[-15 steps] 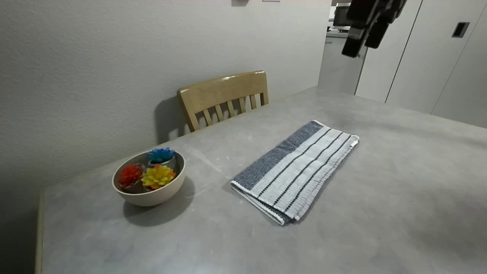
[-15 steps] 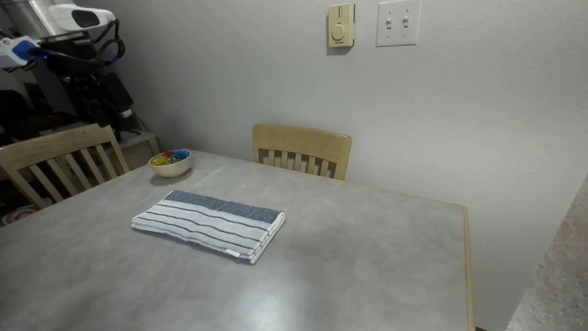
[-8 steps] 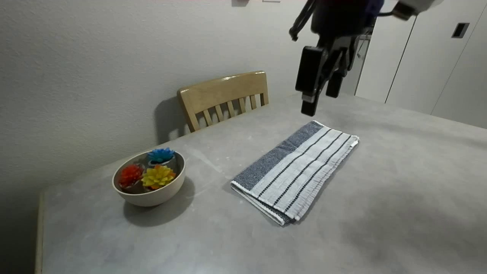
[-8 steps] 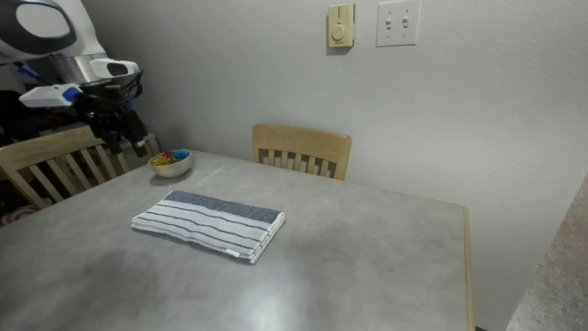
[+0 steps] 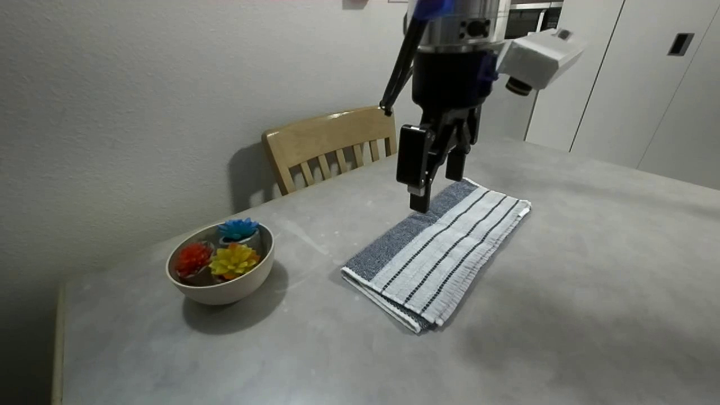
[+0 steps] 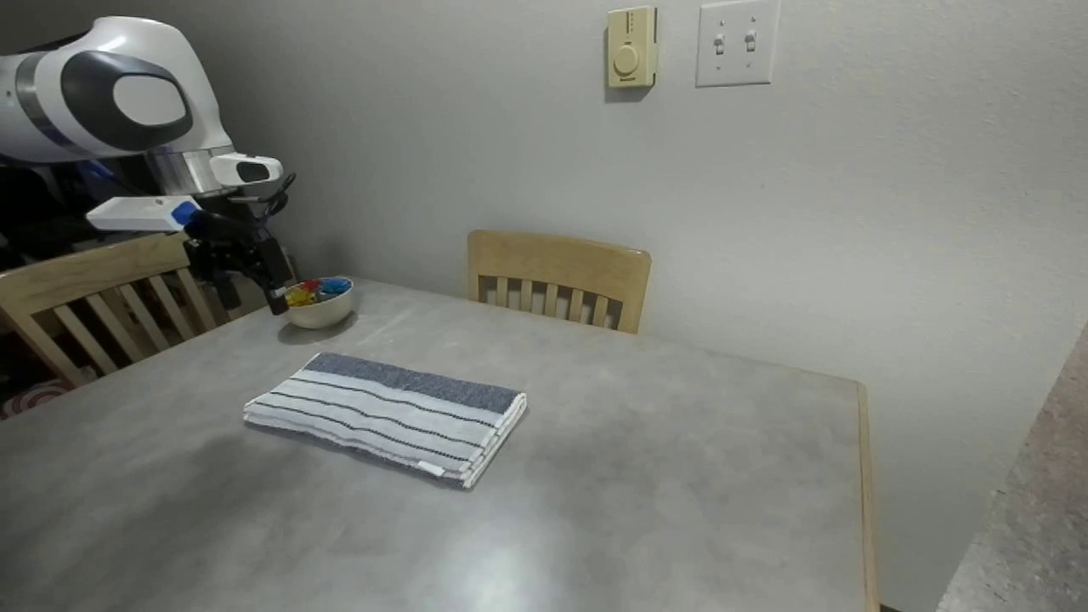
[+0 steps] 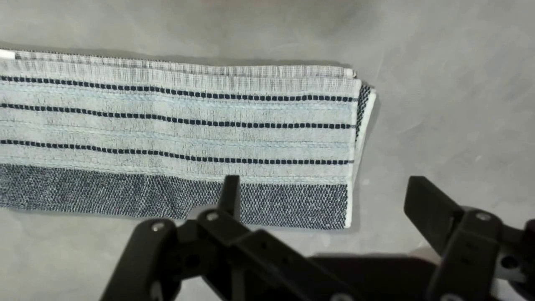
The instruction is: Fold the towel
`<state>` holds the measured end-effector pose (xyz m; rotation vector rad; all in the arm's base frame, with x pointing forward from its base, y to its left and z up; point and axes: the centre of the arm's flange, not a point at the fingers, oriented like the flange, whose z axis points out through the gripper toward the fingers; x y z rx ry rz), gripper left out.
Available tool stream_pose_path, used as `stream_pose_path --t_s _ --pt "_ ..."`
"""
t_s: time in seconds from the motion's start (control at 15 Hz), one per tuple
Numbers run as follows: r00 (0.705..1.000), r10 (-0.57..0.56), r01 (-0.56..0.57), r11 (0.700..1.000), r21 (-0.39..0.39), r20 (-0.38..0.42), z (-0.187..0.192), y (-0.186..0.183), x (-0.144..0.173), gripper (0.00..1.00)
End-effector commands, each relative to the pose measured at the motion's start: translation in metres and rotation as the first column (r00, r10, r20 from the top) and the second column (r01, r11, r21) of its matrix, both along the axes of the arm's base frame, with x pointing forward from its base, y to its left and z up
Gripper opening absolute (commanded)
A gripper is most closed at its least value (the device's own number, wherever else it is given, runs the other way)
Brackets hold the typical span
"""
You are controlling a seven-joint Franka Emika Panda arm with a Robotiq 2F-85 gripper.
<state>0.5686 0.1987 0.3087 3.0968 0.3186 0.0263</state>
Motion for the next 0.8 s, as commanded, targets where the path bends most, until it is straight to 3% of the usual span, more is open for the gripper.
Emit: stream_pose_path --t_s 0.0,0.33,0.73 --pt "0.999 -0.017 0.017 1.000 0.002 0.037 -0.006 0.002 0.006 1.00" --pt "0.986 -0.135 0.136 0.991 -0.009 0.102 -0.036 0.011 0.019 1.00" --pt "0.973 -0.220 0.227 0.969 -0.099 0.072 -0.077 0.045 0.013 1.00"
